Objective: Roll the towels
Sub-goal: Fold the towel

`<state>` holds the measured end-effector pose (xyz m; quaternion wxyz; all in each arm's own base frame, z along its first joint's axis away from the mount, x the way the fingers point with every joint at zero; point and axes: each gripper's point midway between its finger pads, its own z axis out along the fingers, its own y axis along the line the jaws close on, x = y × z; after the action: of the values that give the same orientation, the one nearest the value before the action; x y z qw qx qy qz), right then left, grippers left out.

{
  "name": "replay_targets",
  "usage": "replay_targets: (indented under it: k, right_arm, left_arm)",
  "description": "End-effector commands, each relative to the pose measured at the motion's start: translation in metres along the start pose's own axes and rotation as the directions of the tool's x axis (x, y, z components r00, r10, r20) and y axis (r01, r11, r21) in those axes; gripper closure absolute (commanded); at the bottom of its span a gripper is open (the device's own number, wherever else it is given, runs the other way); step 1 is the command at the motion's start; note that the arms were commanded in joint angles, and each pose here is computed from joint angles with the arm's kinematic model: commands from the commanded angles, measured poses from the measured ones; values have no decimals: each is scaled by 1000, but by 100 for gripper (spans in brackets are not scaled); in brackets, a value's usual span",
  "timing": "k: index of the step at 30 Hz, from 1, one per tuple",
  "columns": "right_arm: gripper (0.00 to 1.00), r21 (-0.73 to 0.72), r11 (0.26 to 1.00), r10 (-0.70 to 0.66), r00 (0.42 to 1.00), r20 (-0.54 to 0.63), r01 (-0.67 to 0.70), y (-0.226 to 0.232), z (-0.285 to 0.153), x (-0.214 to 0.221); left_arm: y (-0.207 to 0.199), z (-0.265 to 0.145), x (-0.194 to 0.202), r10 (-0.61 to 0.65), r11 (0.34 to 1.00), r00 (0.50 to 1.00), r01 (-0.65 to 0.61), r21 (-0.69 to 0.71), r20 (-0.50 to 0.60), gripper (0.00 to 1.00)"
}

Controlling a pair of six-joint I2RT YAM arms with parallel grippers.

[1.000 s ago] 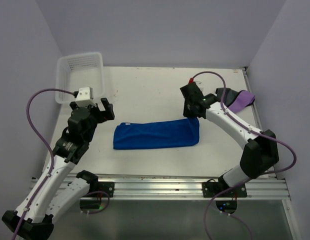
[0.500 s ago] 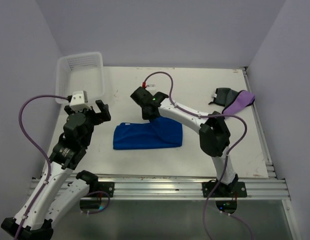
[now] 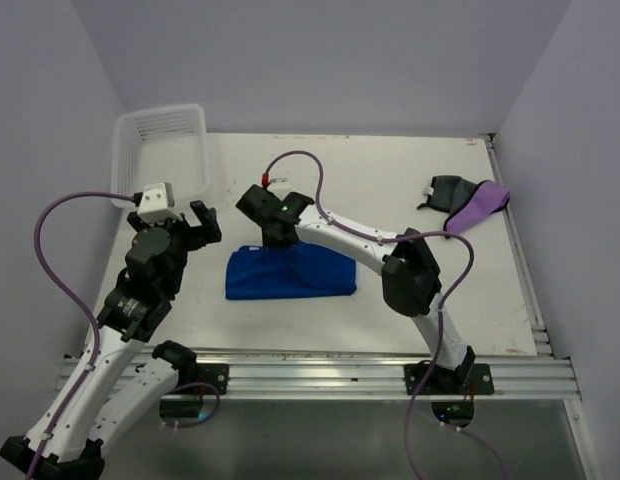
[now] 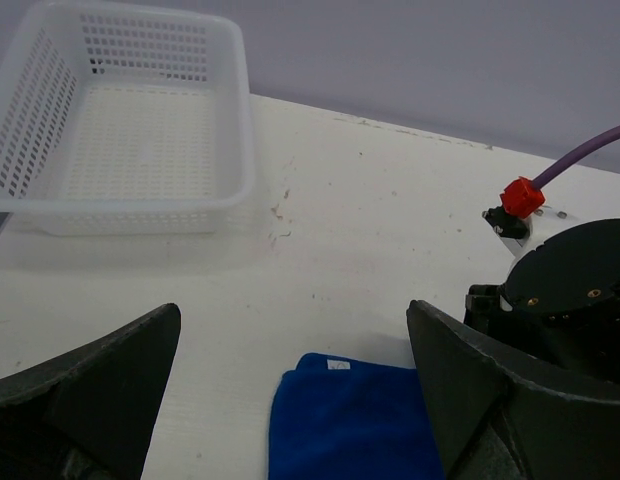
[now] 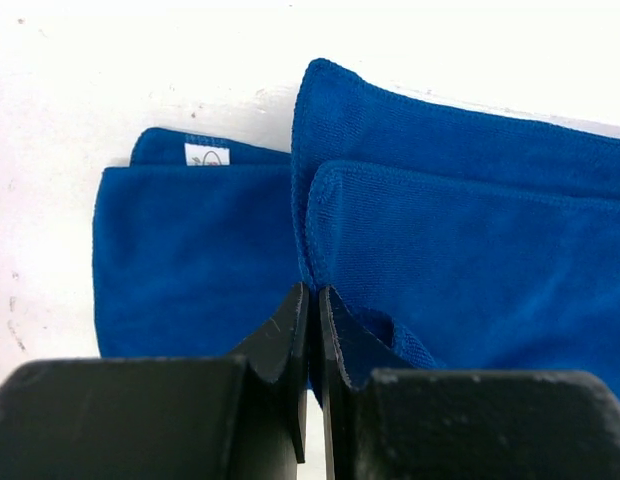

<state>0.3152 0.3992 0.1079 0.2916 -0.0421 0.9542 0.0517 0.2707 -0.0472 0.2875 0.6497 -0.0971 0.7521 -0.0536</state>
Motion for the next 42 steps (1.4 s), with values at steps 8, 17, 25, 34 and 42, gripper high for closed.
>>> replay_targets:
  k: [8,17,25,34,42]
  right_arm:
    - [100,-126,991,55,997,52,-48,55,-31,-11]
    - [100,-169,985,42,999,16,-39,83,-22,13]
    - [100,-207,977,49,998,-34,-54,103,-5,36]
    - [100,-294,946,130,990,-55,-140,112,-2,47]
    - [100,-373,907,172,980,-94,-195,129,1,55]
  left_arm:
    - [1,-1,-6,-29,1000,999,30,-9,40,0]
    - [-1,-2,-6,-29,1000,999,29,-1,43,0]
    - [-1,-3,-6,-29,1000,999,29,-4,43,0]
    - [58,-18,-17,-93,935,989,127,-332,117,0]
    - [73,-24,-18,-99,902,985,150,-404,144,0]
